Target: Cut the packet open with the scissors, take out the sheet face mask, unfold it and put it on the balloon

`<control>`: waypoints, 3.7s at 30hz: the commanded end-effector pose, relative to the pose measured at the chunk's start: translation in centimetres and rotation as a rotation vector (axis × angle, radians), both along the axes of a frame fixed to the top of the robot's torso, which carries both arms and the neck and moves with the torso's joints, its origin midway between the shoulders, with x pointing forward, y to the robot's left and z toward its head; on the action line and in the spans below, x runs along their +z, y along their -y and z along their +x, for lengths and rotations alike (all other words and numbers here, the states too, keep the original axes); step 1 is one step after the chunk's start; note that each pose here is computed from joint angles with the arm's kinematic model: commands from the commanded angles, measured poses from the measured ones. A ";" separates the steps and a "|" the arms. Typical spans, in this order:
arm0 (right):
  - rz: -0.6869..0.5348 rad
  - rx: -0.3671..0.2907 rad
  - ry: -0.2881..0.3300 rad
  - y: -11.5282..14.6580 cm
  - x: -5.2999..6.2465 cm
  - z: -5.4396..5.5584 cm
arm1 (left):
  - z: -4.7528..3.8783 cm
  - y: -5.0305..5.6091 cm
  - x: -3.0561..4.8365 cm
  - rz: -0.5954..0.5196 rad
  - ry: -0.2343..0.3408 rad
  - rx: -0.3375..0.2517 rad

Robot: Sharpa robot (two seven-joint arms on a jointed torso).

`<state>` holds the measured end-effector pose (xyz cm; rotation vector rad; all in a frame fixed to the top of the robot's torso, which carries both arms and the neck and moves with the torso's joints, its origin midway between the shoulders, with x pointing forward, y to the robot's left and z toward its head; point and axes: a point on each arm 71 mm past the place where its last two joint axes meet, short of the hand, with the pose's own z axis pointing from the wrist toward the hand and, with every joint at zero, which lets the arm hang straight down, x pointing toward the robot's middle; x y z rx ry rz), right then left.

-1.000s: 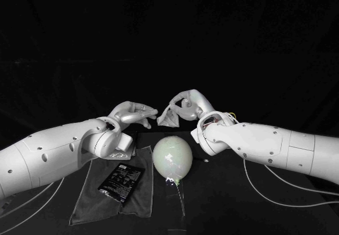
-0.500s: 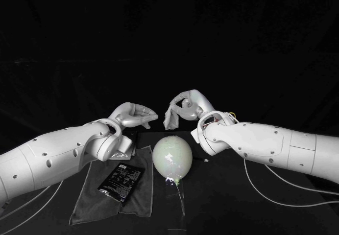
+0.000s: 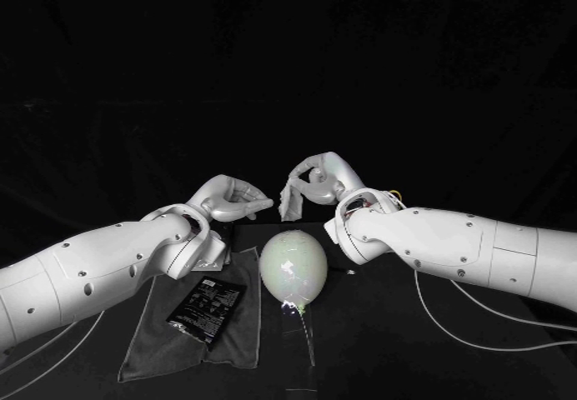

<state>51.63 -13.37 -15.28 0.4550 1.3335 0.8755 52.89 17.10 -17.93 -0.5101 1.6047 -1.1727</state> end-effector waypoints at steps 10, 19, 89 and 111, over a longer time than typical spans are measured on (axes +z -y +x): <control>0.003 0.002 0.011 -0.2 0.2 -0.2 | -0.29 0.9 -0.27 -0.040 -0.051 -0.070; 0.003 0.009 0.013 -0.4 0.2 -0.3 | -0.42 1.4 -0.45 -0.053 -0.085 -0.099; 0.006 0.028 0.009 -1.0 0.3 -0.9 | -0.20 1.5 -0.48 -0.083 -0.098 -0.058; 0.023 0.027 0.031 0.9 0.7 -1.9 | 0.48 -1.0 -1.02 -0.071 -0.152 0.071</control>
